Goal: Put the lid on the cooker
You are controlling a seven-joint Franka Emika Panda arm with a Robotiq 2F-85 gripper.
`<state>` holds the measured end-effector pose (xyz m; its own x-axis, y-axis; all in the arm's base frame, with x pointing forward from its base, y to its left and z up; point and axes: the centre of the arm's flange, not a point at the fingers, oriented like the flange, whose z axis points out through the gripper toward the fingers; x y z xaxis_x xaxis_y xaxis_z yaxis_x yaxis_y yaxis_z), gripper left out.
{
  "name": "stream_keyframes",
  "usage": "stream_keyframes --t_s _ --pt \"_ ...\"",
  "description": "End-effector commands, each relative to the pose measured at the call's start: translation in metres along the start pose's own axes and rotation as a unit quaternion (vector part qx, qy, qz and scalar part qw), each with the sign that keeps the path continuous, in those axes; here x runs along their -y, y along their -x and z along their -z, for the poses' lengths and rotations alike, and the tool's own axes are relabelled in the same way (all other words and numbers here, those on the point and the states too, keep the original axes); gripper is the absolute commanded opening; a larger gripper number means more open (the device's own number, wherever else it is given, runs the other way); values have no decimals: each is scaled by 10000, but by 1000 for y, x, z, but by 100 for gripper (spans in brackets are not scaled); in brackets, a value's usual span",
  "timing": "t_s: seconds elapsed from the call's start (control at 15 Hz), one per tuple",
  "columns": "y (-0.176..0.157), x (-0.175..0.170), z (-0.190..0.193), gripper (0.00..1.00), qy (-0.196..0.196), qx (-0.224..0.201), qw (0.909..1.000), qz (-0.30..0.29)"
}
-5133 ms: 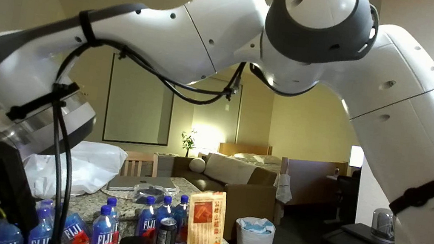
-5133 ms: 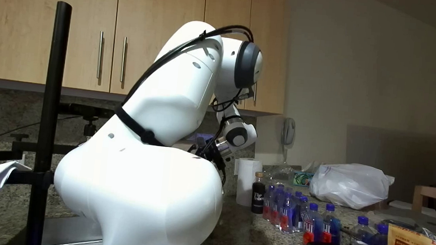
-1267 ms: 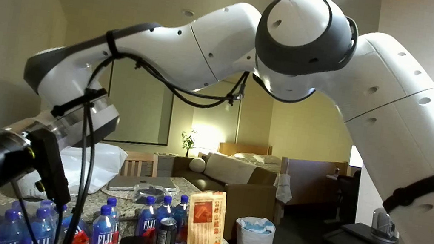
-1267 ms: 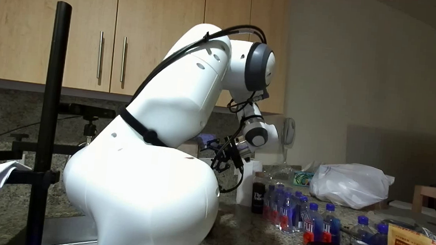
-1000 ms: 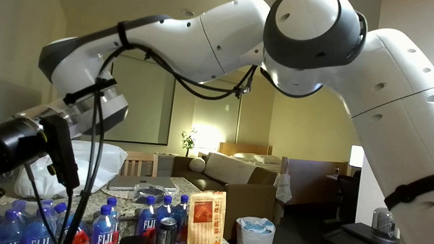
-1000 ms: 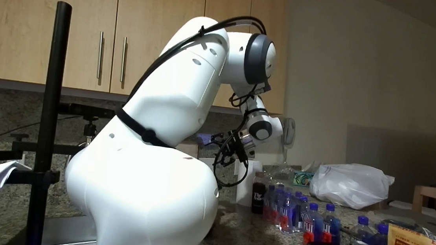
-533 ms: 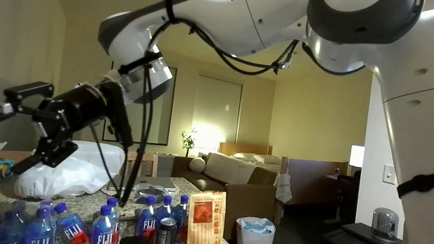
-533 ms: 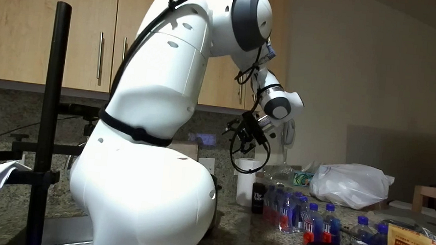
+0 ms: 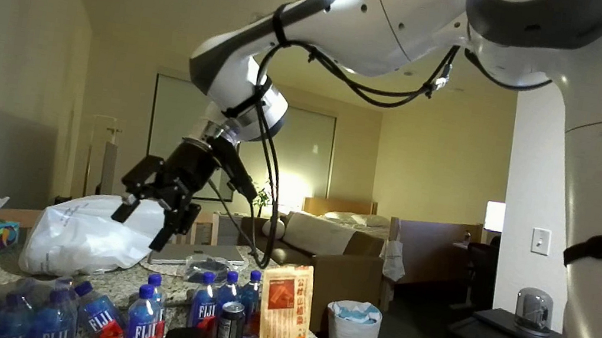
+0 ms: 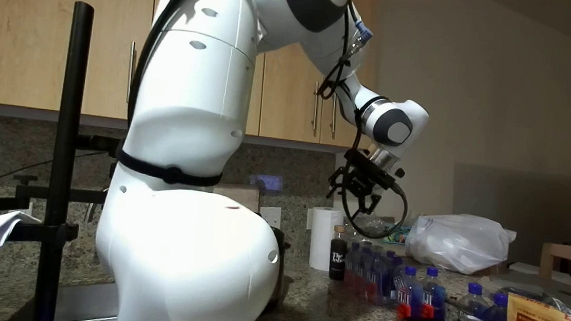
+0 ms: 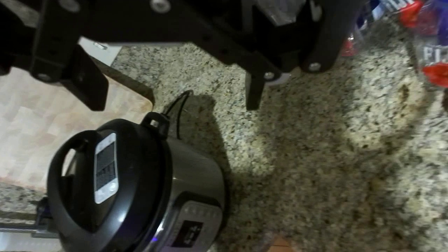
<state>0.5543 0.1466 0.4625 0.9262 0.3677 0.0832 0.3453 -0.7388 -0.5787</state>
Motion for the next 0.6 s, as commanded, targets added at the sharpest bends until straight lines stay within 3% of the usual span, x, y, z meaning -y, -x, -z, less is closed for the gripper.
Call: stream_keyframes --t_s 0.0,0.27,0.53 --pt "27 3 15 100 1016 -63 9948 -8" --pt "37 2 34 100 2074 200 9779 -147" --pt "40 -5 44 100 3046 456 9499 -531"
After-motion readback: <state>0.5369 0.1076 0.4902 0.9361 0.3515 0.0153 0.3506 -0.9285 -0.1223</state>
